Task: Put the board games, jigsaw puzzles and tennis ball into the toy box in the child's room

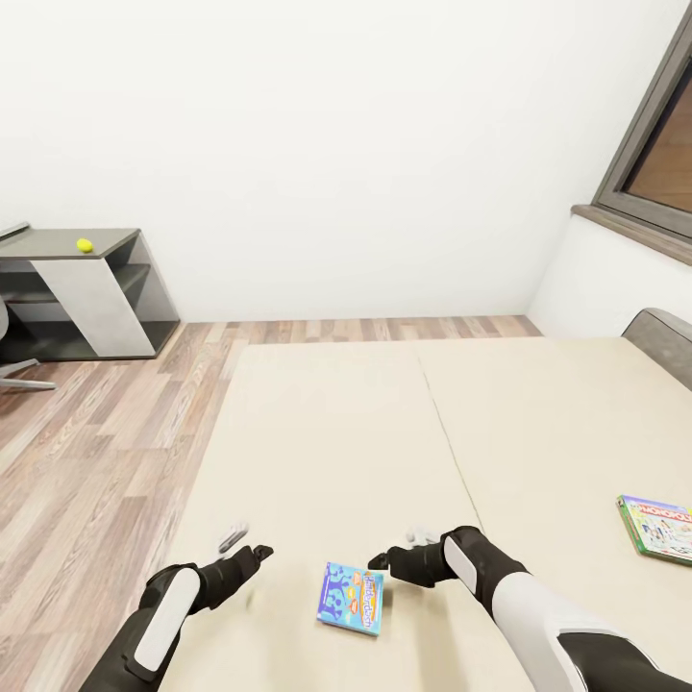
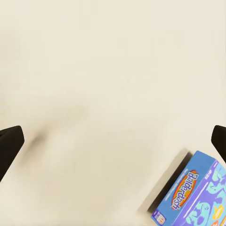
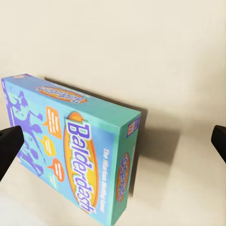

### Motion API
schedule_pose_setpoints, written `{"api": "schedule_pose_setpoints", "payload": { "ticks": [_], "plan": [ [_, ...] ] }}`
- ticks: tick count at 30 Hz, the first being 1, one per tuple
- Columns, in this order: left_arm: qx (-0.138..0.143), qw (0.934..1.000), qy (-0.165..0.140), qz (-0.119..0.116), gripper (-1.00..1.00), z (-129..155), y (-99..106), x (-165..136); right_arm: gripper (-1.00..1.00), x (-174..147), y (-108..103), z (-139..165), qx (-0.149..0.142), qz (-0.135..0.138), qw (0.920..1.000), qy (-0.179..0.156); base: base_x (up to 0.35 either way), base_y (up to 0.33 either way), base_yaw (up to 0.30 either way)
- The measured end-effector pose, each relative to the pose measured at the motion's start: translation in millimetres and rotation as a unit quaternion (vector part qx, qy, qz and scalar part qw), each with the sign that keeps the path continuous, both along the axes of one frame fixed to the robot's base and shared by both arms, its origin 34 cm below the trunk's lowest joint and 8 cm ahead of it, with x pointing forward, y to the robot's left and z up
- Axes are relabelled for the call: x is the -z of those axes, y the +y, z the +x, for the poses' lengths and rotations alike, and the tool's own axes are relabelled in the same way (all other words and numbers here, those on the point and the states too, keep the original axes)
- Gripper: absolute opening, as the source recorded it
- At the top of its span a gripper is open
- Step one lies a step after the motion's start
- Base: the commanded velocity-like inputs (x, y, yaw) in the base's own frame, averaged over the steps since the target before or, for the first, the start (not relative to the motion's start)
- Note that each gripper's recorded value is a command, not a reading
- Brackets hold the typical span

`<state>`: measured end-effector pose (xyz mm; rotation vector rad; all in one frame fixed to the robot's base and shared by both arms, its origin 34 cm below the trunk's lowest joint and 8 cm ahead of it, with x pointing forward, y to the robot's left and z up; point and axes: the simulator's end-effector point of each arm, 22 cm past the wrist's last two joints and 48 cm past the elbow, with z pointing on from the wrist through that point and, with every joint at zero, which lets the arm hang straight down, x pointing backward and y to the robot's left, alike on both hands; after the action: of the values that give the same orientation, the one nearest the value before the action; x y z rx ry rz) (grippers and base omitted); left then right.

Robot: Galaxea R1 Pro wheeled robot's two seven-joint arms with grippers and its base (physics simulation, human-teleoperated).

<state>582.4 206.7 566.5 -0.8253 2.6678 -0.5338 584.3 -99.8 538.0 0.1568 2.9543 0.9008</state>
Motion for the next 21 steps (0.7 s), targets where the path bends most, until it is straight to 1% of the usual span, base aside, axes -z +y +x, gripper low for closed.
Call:
{"api": "schedule_pose_setpoints", "payload": {
  "ticks": [15,18,21],
  "plan": [
    [0.0,1.0,0.0,0.0,1.0,0,0,0,1.0,0,0,0,0.0,0.0,1.0,0.0,0.0,0.0,0.0],
    [0.001,1.0,-0.003,0.008,1.0,3,11,-1,1.0,0,2,-1,-0.001,-0.005,1.0,0.004,0.0,0.0,0.0],
    [0.001,0.9999,-0.002,0.015,1.0,0,21,-1,1.0,1,-3,2,0.001,-0.013,0.9999,0.002,0.0,0.0,0.0]
  ]
}}
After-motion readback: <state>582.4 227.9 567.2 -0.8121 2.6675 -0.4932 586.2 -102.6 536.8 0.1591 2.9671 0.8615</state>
